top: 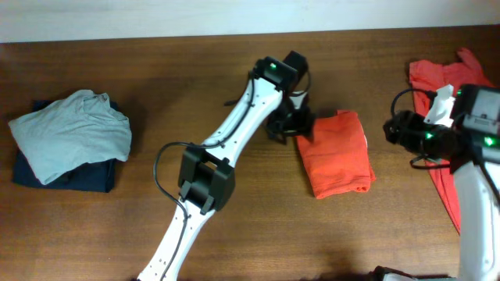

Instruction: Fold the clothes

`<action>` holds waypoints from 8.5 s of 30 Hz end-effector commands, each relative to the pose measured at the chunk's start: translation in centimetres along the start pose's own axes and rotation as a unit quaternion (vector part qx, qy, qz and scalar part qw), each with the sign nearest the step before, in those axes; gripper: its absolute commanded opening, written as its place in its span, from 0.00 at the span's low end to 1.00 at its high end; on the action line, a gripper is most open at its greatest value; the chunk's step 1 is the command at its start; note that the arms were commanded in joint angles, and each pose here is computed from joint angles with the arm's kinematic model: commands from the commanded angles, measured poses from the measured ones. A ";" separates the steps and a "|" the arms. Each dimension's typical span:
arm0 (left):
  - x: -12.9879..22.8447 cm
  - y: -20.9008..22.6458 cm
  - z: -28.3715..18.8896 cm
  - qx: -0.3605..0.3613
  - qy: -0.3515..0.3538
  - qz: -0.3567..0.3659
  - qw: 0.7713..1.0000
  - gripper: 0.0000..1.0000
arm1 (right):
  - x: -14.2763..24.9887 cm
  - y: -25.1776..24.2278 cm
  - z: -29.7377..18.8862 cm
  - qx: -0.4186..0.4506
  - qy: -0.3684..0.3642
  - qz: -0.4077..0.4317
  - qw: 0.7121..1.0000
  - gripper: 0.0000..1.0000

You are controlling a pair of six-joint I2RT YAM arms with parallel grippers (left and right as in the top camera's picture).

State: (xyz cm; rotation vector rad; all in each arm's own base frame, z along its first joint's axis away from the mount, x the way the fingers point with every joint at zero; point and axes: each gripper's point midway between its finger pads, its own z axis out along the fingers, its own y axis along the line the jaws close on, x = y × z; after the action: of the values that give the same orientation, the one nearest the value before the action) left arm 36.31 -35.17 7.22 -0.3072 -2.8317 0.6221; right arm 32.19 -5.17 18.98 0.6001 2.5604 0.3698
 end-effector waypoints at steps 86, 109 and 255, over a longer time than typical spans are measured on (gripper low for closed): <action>-1.1 8.1 -11.2 -0.003 -0.247 0.051 0.968 0.00 | 4.3 5.3 8.1 0.001 0.166 -0.062 0.984 0.07; 9.5 48.0 -29.0 0.048 -0.446 -0.429 0.784 0.00 | 4.1 6.0 5.4 -0.008 0.142 -0.069 0.987 0.08; 23.9 17.8 -39.6 -0.152 -0.445 -0.020 0.882 0.99 | 14.4 -1.7 -1.2 -0.030 -0.297 -0.204 0.932 0.99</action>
State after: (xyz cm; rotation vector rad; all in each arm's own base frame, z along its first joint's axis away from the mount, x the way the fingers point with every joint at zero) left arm 26.91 1.98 38.48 0.0048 -3.8169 0.3478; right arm 19.68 0.00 13.64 0.1029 2.0154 0.0884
